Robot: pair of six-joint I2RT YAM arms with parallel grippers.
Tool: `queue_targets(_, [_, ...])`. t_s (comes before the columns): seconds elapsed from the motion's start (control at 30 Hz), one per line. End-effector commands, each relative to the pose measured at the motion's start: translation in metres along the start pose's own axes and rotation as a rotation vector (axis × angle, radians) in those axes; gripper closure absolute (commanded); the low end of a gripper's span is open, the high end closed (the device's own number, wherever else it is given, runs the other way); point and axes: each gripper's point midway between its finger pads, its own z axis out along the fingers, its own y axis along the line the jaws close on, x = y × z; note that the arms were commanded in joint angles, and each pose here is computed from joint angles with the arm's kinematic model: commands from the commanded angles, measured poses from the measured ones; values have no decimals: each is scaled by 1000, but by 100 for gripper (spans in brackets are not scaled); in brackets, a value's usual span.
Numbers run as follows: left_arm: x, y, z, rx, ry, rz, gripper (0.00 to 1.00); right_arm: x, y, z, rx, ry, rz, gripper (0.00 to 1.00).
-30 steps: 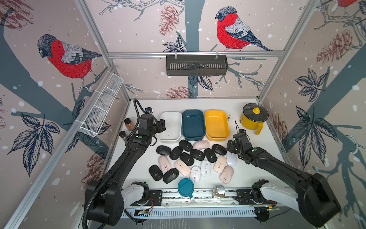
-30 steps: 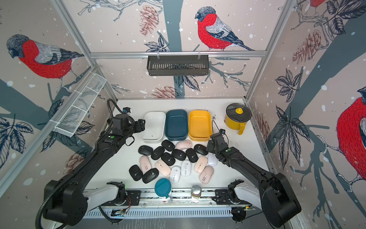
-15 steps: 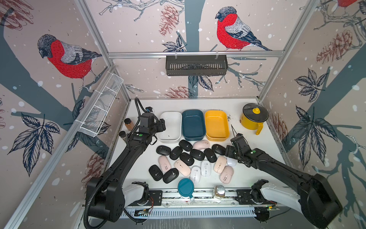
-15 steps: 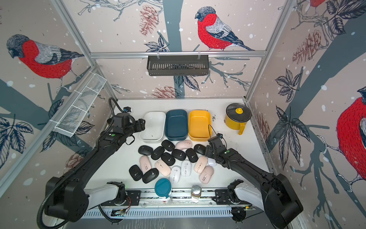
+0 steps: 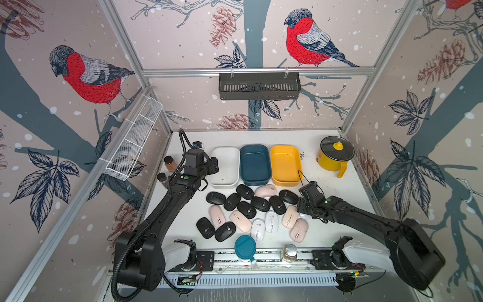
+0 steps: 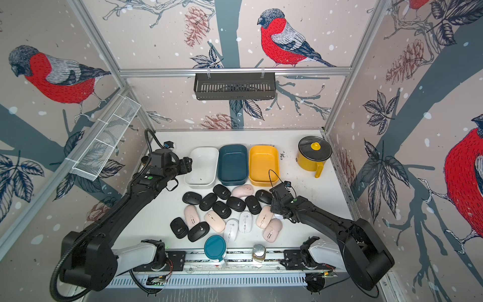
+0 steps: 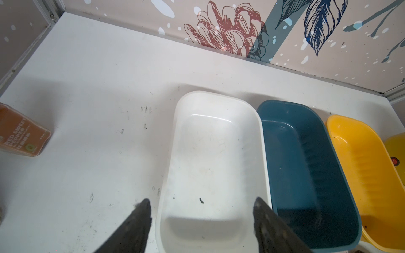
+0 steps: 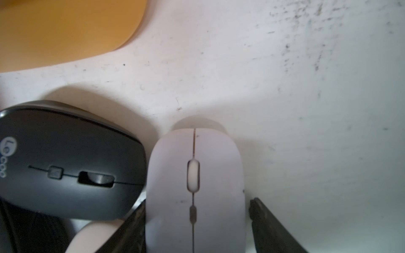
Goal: Place the mice by color into the storage box
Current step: Pick up the mouse from the center of the board.
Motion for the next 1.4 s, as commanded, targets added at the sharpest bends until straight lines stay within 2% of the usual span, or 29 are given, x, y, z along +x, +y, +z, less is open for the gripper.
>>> queue_targets(0.0, [2,-8,1,38,17,2,28,1,-2,1,25,2,3,32])
queue_targets(0.13, [5,-13,4,65,38,11,29,3,-3,3,34,14,-4,35])
queue_targets(0.43, [8,-17,7,70,60,14,30,7,-2,7,45,28,-11,36])
queue_targets(0.57, [9,-16,7,67,62,14,30,8,-5,9,66,38,-14,46])
queue_targets(0.77, [9,-15,8,59,60,11,30,-9,-3,-6,42,-55,30,57])
queue_targets(1.37, [6,-11,6,39,51,14,30,-59,-7,-43,-47,-194,159,57])
